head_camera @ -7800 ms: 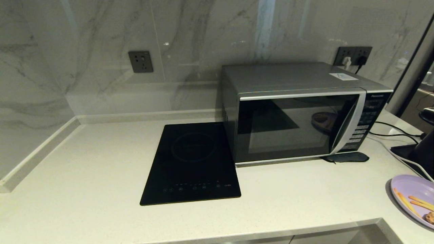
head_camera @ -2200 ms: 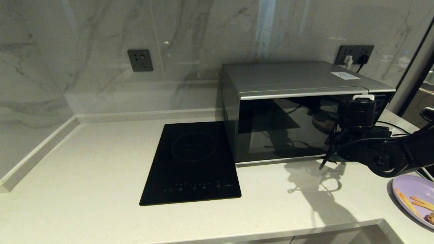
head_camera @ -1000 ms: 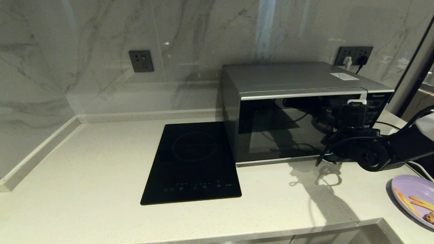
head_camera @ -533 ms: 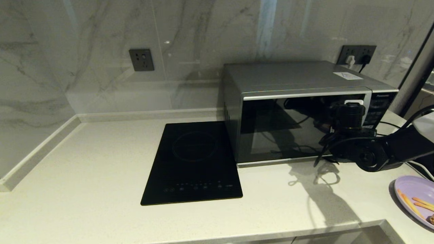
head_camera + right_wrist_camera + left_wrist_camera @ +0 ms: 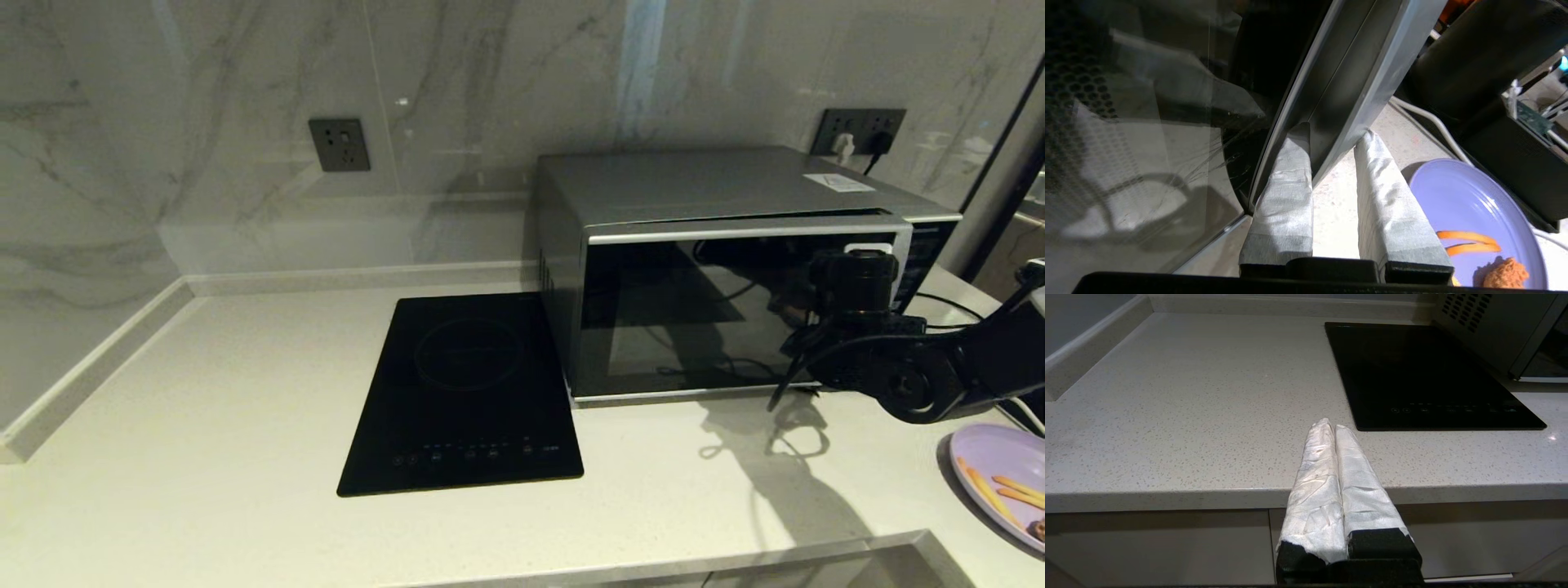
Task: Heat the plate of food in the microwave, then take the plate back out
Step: Open the microwave oven
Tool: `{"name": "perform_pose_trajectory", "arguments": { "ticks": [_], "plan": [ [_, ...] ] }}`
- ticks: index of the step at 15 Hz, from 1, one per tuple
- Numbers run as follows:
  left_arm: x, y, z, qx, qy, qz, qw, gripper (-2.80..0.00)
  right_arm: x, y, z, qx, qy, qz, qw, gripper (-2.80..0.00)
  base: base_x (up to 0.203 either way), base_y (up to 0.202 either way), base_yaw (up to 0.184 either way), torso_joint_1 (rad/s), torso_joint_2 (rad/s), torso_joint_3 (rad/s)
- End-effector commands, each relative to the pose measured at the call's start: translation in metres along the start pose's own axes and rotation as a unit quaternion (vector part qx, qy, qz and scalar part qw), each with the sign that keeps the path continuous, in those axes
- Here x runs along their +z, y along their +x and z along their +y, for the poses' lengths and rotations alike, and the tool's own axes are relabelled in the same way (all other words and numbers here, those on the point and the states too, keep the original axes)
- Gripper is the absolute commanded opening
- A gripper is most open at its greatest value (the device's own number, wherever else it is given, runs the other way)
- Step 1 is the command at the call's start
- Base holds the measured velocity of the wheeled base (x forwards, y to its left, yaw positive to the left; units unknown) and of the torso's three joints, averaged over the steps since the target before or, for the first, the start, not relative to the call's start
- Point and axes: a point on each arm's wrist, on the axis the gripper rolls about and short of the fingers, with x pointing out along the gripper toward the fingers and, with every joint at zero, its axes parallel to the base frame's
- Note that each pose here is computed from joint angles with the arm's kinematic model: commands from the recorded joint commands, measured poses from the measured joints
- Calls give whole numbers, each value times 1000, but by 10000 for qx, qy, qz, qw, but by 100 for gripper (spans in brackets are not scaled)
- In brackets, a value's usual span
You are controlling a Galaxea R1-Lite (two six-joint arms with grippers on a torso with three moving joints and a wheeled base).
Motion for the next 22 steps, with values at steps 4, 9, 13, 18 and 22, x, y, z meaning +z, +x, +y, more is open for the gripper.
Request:
{"name": "perform_pose_trajectory", "arguments": {
  "ticks": [4, 9, 13, 18, 22],
  "plan": [
    [0, 0, 0, 6, -5, 9, 10000, -280, -1, -12, -17, -4, 6, -3, 10000, -280, 0, 0, 0, 0, 0, 0],
    [0, 0, 0, 13, -5, 9, 10000, -280, 4, -24, -28, 54, -63, -49, 10000, 0, 0, 0, 0, 0, 0, 0],
    [0, 0, 0, 6, -5, 9, 10000, -280, -2, -41, -39, 171, -109, -39, 9998, 0, 0, 0, 0, 0, 0, 0],
    [0, 0, 0, 6, -5, 9, 10000, -280, 19, -71, -64, 380, 243, -345, 9984, 0, 0, 0, 0, 0, 0, 0],
    [0, 0, 0, 6, -5, 9, 10000, -280, 24, -117, -78, 997, 259, -608, 9928, 0, 0, 0, 0, 0, 0, 0]
  ]
}}
